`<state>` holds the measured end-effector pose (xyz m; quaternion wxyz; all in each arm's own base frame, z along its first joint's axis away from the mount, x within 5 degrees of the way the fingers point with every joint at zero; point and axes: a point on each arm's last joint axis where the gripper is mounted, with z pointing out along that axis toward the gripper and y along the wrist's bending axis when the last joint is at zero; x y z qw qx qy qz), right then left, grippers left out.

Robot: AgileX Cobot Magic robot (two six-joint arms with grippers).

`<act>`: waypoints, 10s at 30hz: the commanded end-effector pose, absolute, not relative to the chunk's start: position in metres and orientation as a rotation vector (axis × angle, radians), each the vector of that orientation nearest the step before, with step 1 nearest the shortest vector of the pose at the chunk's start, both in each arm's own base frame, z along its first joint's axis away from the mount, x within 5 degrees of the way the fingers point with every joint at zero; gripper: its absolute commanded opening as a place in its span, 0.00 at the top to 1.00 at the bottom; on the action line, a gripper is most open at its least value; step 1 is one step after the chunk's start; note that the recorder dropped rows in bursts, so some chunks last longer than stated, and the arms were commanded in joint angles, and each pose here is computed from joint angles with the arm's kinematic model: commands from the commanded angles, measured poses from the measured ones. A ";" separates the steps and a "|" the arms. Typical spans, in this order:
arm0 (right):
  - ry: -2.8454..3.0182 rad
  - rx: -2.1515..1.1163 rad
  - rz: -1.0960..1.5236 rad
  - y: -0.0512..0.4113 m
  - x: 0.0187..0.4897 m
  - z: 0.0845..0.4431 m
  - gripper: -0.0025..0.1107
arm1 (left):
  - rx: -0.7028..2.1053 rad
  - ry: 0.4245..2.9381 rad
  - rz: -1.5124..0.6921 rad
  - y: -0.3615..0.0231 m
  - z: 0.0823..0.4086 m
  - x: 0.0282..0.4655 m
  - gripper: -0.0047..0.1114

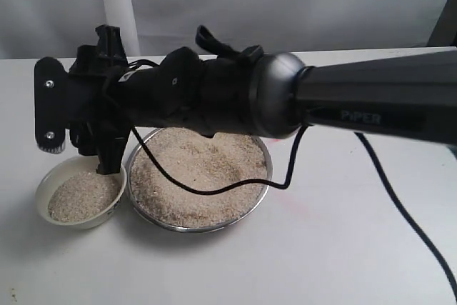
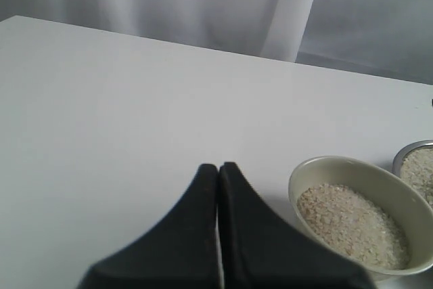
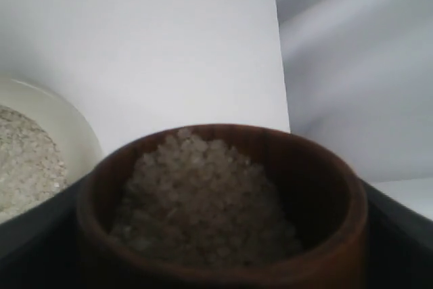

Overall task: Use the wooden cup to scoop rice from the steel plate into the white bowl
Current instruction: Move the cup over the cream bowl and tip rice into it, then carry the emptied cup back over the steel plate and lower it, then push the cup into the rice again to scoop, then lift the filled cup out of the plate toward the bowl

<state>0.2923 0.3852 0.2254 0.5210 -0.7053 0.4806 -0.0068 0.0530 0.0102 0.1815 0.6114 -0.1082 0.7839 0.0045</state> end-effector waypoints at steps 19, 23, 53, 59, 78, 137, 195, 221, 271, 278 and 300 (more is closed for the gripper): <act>0.777 -1.834 -0.456 0.412 0.289 0.173 0.98 | -0.248 1.797 -0.001 0.010 0.183 0.053 0.96; 0.724 -1.845 -0.497 0.413 0.290 0.171 0.98 | -0.248 1.797 -0.001 0.010 0.183 0.053 0.96; 0.314 -1.902 -0.695 0.421 0.287 0.167 0.98 | -0.248 1.797 -0.001 0.010 0.183 0.053 0.96; 0.256 -1.896 -0.723 0.422 0.286 0.169 0.98 | -0.248 1.797 -0.001 0.010 0.183 0.053 0.96; 0.067 -1.884 -0.808 0.422 0.288 0.172 0.98 | -0.248 1.797 -0.001 0.010 0.183 0.053 0.96; 1.336 -2.345 -0.917 0.306 0.361 0.191 0.98 | -0.248 1.797 -0.001 0.010 0.183 0.053 0.96; 1.356 -2.395 -0.484 0.360 0.321 0.145 0.98 | -0.248 1.797 -0.001 0.010 0.183 0.053 0.96; 1.673 -2.177 -0.016 0.345 0.338 0.144 0.98 | -0.248 1.797 -0.001 0.010 0.183 0.053 0.96; 1.493 -1.734 0.700 0.288 0.363 0.204 0.98 | -0.248 1.797 -0.001 0.010 0.183 0.053 0.96; 1.417 -1.705 0.492 0.309 0.348 0.242 0.98 | -0.248 1.797 -0.001 0.010 0.183 0.053 0.96; 0.958 -1.873 -0.035 0.426 0.284 0.225 0.98 | -0.248 1.797 -0.001 0.010 0.183 0.053 0.96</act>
